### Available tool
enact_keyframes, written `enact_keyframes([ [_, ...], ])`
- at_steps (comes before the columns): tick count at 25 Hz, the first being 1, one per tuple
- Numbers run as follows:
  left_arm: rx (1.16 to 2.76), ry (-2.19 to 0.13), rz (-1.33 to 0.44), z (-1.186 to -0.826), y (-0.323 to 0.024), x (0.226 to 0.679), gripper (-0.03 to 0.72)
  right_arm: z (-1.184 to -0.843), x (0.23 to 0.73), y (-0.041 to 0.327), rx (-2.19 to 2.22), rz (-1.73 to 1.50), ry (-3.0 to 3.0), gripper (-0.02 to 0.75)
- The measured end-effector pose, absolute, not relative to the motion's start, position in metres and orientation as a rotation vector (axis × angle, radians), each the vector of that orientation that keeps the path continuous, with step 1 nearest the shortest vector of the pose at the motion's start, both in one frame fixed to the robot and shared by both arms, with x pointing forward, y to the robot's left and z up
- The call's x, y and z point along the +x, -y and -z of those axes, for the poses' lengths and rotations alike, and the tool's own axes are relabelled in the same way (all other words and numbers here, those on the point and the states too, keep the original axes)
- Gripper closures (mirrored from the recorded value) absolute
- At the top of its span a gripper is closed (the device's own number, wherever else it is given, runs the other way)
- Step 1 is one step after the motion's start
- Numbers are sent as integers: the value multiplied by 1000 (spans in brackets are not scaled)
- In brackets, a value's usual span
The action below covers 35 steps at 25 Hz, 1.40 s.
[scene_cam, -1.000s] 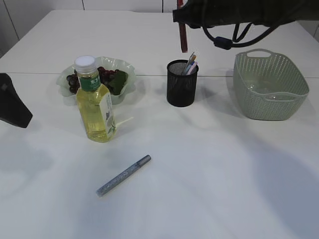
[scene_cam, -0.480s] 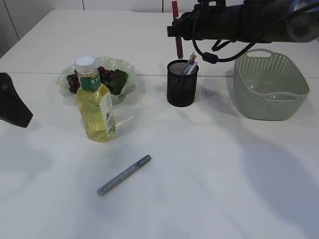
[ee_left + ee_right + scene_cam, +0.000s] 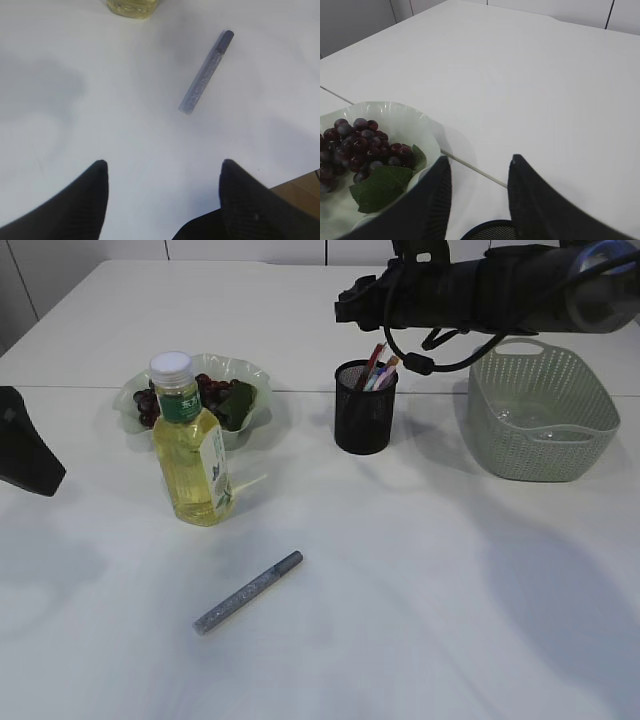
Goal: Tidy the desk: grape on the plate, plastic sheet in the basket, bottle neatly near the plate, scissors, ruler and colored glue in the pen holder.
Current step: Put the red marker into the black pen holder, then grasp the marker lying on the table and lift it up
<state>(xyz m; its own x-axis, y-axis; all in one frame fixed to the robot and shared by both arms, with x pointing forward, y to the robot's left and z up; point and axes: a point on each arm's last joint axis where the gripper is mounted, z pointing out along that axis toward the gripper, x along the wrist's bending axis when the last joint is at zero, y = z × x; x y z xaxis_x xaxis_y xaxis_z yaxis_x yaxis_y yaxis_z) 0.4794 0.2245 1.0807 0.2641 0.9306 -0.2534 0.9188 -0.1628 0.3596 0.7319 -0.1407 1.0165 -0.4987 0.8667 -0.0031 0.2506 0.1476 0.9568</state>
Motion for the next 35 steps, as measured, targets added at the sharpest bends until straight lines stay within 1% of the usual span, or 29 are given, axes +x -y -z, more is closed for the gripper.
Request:
enact_keyframes([
  [3,2103,-1672,-36,-1081,-224,479,183,-1017,732,142,1113,-1366,-1827,415],
  [5,2103,-1672,-36,-1081,-224,479,183,-1027,730,145,1164,-1381,-1784,415],
  [10,2103,-1672,-36,-1081,-224,479,183,-1085,703,154,1187,-1483,-1673,415],
  [12,2103,-1672,-36,-1081,-224,479,183,-1100,691,157,1182,-1503,-1652,415],
  [14,2103,-1672,-36,-1081,-224,479,183,-1108,682,160,1178,-1509,-1645,415],
  [16,2103,-1672,-36,-1081,-224,479,183,-1107,676,160,1191,-1522,-1656,415],
  [22,2103,-1672,-36,-1081,-224,479,183,-1090,661,153,1316,-1656,-1750,415],
  [27,2105,-1674,-32,-1081,-225,479,183,-1074,644,148,1453,-1609,-1945,415],
  [30,2109,-1675,-28,-1080,-225,479,183,-1066,629,147,1566,-1487,-2137,415],
  [32,2111,-1676,-24,-1080,-225,478,183,-1061,617,151,1696,-1335,-2246,415],
  [35,2126,-1682,-4,-1080,-225,477,184,-1056,603,165,1781,-1013,-2333,414],
])
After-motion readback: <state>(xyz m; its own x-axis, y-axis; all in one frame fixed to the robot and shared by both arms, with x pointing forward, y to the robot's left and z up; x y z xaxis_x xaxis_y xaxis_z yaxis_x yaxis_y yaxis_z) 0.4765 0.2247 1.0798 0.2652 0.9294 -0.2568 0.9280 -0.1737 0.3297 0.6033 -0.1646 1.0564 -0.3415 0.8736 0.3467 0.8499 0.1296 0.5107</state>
